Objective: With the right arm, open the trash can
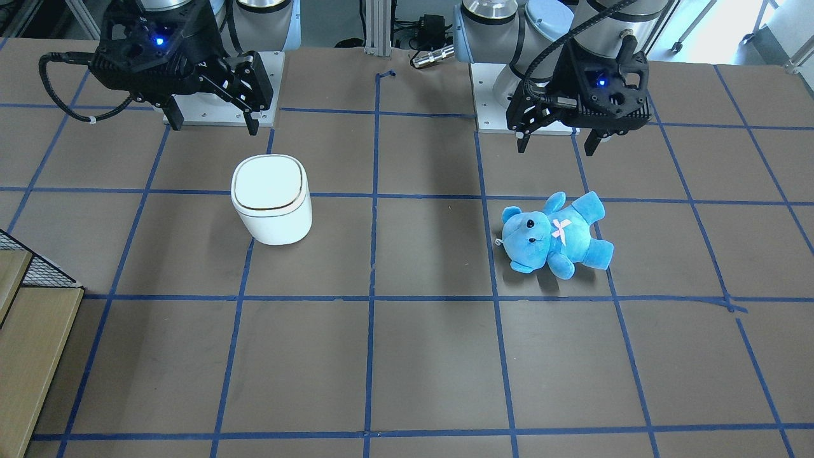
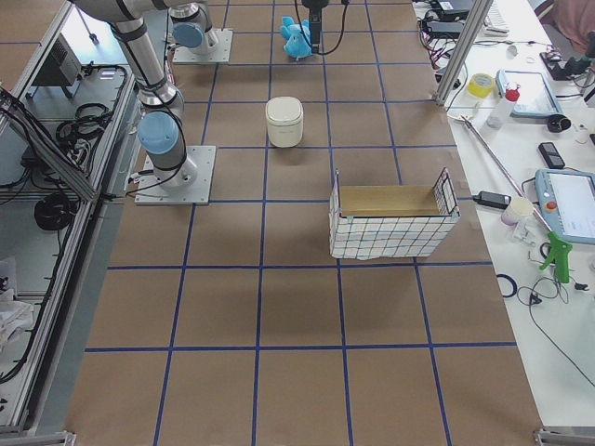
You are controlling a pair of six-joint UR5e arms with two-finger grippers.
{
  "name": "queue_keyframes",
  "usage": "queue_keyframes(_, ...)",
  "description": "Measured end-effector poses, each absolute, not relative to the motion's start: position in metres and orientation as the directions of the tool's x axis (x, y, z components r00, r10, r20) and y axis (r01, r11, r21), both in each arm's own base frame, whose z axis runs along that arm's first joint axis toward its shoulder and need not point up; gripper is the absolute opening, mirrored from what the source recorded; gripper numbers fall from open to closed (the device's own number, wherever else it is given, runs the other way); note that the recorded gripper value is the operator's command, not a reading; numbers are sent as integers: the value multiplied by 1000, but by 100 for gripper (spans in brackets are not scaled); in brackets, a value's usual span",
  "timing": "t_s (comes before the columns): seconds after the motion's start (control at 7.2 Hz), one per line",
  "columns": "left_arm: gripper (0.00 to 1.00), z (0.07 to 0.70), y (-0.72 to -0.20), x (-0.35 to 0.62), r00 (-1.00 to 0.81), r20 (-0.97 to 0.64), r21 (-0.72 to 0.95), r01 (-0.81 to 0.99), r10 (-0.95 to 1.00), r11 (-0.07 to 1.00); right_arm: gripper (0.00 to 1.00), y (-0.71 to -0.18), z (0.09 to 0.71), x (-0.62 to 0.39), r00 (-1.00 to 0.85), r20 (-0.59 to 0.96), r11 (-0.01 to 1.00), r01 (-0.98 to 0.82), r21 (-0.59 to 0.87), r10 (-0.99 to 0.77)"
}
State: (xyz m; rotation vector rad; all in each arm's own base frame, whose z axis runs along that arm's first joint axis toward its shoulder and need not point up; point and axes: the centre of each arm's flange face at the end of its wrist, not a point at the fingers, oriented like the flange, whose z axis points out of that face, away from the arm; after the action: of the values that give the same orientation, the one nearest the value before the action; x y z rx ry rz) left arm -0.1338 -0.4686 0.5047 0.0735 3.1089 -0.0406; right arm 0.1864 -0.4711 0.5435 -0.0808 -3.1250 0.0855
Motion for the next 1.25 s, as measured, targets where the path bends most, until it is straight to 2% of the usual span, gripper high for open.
queue_keyframes(0.28,100,505,-469,-134,-998,-32,-25,48,47,999,100,-471,543,186,-998,20,997,50,-56,51)
queue_keyframes(0.42,100,505,-469,-134,-998,-32,-25,48,47,999,86,-471,543,186,-998,21,997,51,-55,52)
queue_keyframes(0.69,100,505,-469,-134,-998,-32,-25,47,47,999,0,-470,540,186,-998,22,997,56,-45,57)
queue_keyframes(0.97,100,505,-469,-134,-998,-32,-25,47,47,999,0,-464,520,186,-997,33,998,64,16,63)
queue_keyframes(1.25,100,505,-469,-134,-998,-32,-25,48,47,999,0,-455,466,184,-997,54,990,68,123,62)
